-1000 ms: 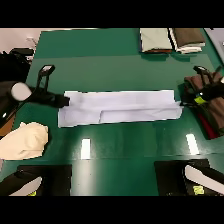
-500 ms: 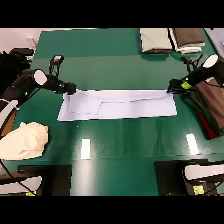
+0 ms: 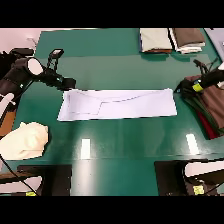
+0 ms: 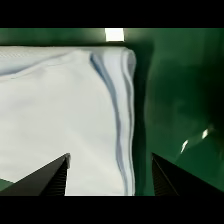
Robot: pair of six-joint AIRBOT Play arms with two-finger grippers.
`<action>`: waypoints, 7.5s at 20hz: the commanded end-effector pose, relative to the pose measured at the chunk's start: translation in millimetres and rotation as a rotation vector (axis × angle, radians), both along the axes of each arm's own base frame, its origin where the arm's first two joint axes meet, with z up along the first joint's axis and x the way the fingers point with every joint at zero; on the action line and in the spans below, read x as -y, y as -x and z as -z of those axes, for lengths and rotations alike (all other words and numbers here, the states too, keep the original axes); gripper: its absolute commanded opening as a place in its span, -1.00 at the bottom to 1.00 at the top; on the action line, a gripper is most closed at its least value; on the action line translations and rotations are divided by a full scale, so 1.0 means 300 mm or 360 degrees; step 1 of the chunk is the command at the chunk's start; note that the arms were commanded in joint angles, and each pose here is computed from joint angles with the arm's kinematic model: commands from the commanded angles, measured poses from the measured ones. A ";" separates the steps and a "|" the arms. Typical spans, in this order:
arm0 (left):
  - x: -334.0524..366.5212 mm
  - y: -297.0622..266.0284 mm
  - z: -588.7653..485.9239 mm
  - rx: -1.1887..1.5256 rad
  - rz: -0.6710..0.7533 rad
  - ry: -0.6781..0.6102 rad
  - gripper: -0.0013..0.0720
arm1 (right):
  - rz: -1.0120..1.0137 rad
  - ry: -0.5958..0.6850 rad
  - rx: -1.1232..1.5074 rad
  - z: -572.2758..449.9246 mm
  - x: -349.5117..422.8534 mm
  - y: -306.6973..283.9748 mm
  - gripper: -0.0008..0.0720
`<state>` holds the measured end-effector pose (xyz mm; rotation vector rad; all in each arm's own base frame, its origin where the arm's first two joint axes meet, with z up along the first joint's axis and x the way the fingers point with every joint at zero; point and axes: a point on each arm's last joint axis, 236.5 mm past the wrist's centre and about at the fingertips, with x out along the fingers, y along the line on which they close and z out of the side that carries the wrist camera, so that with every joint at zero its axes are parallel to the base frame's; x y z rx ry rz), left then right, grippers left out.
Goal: Fold the shirts.
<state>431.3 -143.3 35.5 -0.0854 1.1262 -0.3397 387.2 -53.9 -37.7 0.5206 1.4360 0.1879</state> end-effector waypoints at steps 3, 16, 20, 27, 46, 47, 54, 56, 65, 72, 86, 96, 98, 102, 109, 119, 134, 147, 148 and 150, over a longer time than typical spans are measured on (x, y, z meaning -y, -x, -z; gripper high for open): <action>0.171 0.001 -0.055 0.0045 0.0050 0.0234 -0.91 | 0.0185 -0.0379 -0.0104 0.157 -0.029 0.101 0.52; 0.687 0.002 0.145 0.0025 0.0206 0.0422 -0.91 | -0.0124 -0.0257 0.0493 -0.230 -0.230 -0.107 -0.93; 0.847 0.005 0.225 -0.0015 0.0336 0.0455 -0.91 | -0.0274 -0.0257 0.0661 -0.487 -0.391 -0.150 -0.93; 0.892 0.037 0.335 -0.0125 0.0392 0.0418 -0.91 | -0.0517 -0.0307 0.0864 -0.745 -0.677 -0.153 -0.93; -0.196 -0.149 -0.810 0.0906 -0.0201 -0.0021 -0.91 | -0.1000 -0.0988 0.1000 -0.760 -1.719 0.036 -0.84; -0.248 -0.112 -0.874 0.0967 -0.0246 -0.0038 -0.91 | -0.1004 -0.1065 0.1038 -0.737 -1.815 0.057 -0.33; -0.260 -0.008 -0.984 0.1060 -0.0251 -0.0020 -0.91 | -0.1139 -0.0763 0.1043 -0.590 -1.700 -0.031 -0.19; -0.196 -0.005 -0.954 0.1037 -0.0185 0.0000 -0.91 | -0.1034 -0.0560 0.0971 -0.514 -1.491 -0.109 -0.19; -0.049 -0.006 -0.843 0.0942 -0.0039 0.0047 -0.91 | -0.0460 -0.0300 0.0212 -0.012 -0.835 -0.118 0.65; -0.049 -0.011 -0.842 0.0945 -0.0041 0.0048 -0.91 | -0.0561 -0.0605 0.0042 0.127 -1.202 -0.088 0.64; 0.257 0.110 -0.859 0.0935 0.0270 0.0234 -0.91 | -0.0408 -0.0047 0.0741 -0.367 -0.679 -0.458 -0.93; 0.367 0.158 -0.894 0.0962 0.0353 0.0354 -0.91 | 0.0569 0.0374 0.0780 -0.565 0.491 -0.288 -0.93; 0.367 0.158 -0.894 0.0962 0.0353 0.0354 -0.91 | 0.0648 0.0381 0.0769 -0.552 0.568 -0.263 -0.93; 0.368 0.159 -0.894 0.0960 0.0353 0.0357 -0.91 | 0.0721 0.0331 0.0926 -0.637 0.591 -0.304 -0.93; 0.368 0.159 -0.892 0.0959 0.0355 0.0354 -0.91 | 0.0631 0.0478 0.1330 -1.044 0.551 -0.319 -0.93; 0.365 0.167 -0.878 0.0939 0.0377 0.0327 -0.91 | 0.0607 0.0620 0.1087 -0.893 0.616 -0.006 -0.93; 0.364 0.172 -0.868 0.0925 0.0394 0.0308 -0.91 | 0.1149 0.0753 0.0367 -0.450 0.832 0.620 0.56; 0.363 0.174 -0.867 0.0932 0.0410 0.0295 -0.91 | 0.0292 0.0100 0.1137 -0.756 -0.011 0.008 0.54; 0.363 0.173 -0.867 0.0933 0.0410 0.0296 -0.90 | 0.0169 0.0079 0.1158 -0.758 -0.114 -0.012 0.54; 0.363 0.172 -0.868 0.0935 0.0409 0.0296 -0.90 | -0.0037 0.0046 0.1200 -0.763 -0.292 -0.030 0.53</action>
